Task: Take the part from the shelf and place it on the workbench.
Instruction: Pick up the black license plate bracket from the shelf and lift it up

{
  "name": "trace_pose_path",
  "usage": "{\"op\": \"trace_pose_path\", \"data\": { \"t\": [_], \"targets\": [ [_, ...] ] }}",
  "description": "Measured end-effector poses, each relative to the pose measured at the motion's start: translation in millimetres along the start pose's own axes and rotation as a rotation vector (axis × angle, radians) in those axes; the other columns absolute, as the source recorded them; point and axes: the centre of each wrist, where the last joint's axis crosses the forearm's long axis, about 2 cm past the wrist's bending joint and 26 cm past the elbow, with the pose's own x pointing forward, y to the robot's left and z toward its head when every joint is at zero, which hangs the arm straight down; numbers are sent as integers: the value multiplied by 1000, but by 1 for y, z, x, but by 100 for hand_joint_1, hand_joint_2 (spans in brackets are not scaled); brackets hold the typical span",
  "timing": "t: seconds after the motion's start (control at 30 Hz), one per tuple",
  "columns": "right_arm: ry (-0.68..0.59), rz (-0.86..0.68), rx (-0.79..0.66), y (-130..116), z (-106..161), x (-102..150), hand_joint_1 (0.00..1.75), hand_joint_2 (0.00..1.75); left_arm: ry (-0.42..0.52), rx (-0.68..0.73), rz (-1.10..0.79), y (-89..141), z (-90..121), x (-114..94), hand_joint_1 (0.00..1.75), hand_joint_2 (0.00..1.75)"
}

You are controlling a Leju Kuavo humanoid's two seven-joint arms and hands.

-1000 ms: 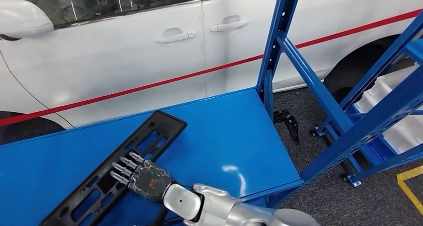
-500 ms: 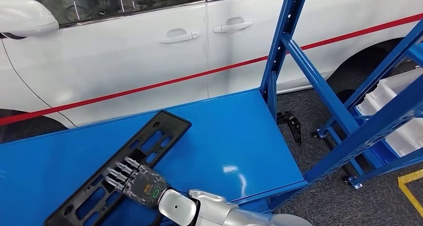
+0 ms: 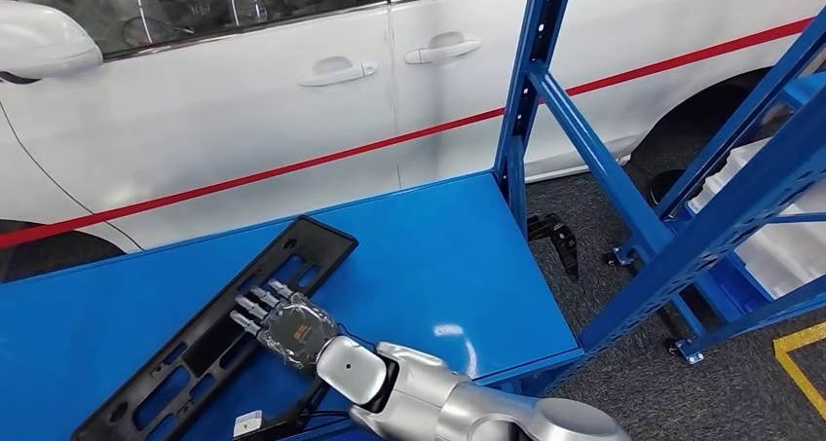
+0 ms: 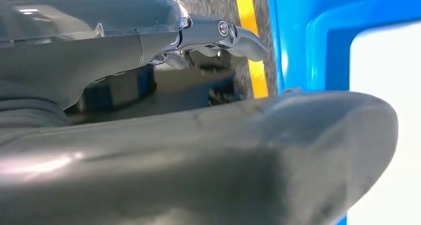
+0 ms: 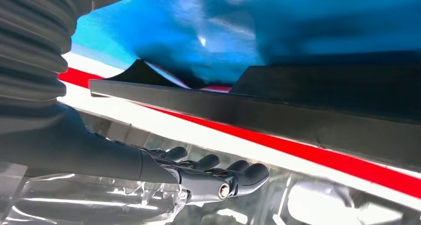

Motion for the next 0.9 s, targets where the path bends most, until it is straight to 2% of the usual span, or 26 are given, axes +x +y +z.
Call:
{"op": "trace_pose_path", "data": {
  "t": [0.27,0.3,0.33,0.4,0.43,0.47,0.57,0.9],
  "targets": [
    [0,-7,44,-4,-2,-9,0,175,11,-14,-16,0,1,-2,0,0],
    [2,-8,45,-4,-2,-10,9,175,13,-15,-17,0,1,-2,0,0],
    [3,-8,46,-3,-2,-10,39,175,14,-15,-18,0,1,-3,0,0],
    [5,-8,49,-3,-2,-10,122,175,16,-17,-18,0,1,-4,0,0],
    [6,-8,50,-3,-2,-10,156,175,16,-19,-18,0,1,-4,0,0],
    [6,-7,51,-3,-2,-10,169,175,16,-21,-17,0,1,-4,0,0],
    [6,-6,52,-2,-1,-10,174,175,15,-26,-18,0,1,-4,0,0],
    [33,-12,43,2,1,-10,174,175,8,-34,-40,-1,0,-1,0,0]
  ]
}}
